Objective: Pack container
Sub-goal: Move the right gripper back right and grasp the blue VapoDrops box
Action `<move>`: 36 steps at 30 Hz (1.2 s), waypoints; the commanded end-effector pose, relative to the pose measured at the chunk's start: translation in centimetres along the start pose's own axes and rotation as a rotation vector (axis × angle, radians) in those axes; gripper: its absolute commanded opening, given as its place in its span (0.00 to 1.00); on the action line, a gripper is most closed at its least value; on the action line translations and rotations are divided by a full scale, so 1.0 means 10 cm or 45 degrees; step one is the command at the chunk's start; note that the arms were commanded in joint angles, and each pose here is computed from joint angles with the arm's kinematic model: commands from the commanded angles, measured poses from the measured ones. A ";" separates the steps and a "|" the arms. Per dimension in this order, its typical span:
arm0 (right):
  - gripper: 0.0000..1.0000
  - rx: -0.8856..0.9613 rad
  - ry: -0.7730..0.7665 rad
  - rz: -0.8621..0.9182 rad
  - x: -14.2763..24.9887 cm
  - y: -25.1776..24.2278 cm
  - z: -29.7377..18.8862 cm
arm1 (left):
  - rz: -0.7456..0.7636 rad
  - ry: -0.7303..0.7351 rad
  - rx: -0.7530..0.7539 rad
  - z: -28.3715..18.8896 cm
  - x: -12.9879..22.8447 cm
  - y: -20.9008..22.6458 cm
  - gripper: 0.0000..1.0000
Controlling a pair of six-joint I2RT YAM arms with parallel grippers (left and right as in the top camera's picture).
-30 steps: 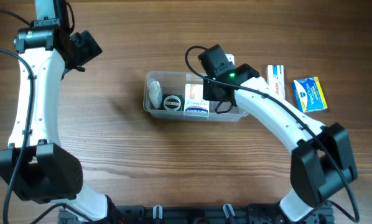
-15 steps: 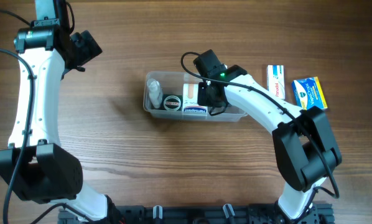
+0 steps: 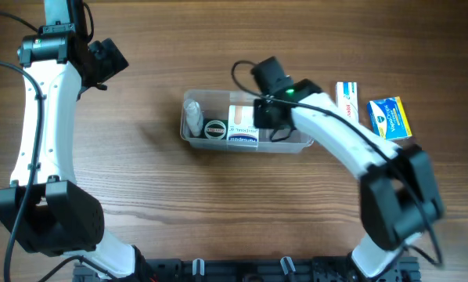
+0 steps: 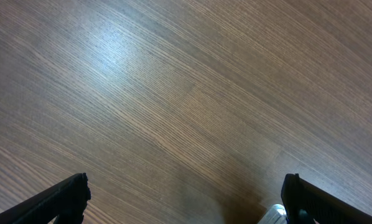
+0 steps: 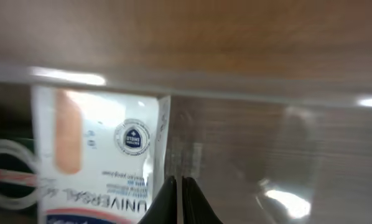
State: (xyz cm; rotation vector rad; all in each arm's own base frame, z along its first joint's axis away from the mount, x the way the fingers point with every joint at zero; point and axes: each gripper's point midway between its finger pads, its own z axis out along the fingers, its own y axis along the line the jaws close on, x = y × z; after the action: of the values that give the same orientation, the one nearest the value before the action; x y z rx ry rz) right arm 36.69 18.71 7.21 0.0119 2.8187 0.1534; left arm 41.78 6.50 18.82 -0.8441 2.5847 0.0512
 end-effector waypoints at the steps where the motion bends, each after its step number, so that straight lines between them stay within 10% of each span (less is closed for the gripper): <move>1: 0.05 0.000 -0.243 0.082 -0.40 -0.31 -0.76 | -0.036 -0.029 0.026 -0.11 -0.05 -0.01 1.00; 8: 0.13 0.364 -0.277 0.337 -0.33 -1.84 -1.37 | -0.036 -0.029 0.026 -0.11 -0.05 -0.01 1.00; 11: 0.70 0.467 -0.194 0.466 -0.15 -2.45 -1.34 | -0.036 -0.029 0.026 -0.11 -0.05 -0.01 1.00; 16: 0.99 0.527 -0.149 0.457 -0.10 -3.02 -1.27 | -0.036 -0.029 0.026 -0.11 -0.05 -0.01 1.00; 36: 1.00 0.415 0.119 0.118 -0.14 -3.27 0.09 | -0.036 -0.029 0.026 -0.11 -0.05 -0.01 1.00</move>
State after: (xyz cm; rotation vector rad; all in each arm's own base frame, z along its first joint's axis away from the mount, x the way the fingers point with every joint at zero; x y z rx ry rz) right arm 38.64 -13.94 4.89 0.2589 2.8754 -0.3364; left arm 41.78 6.49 18.82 -0.8440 2.5848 0.0507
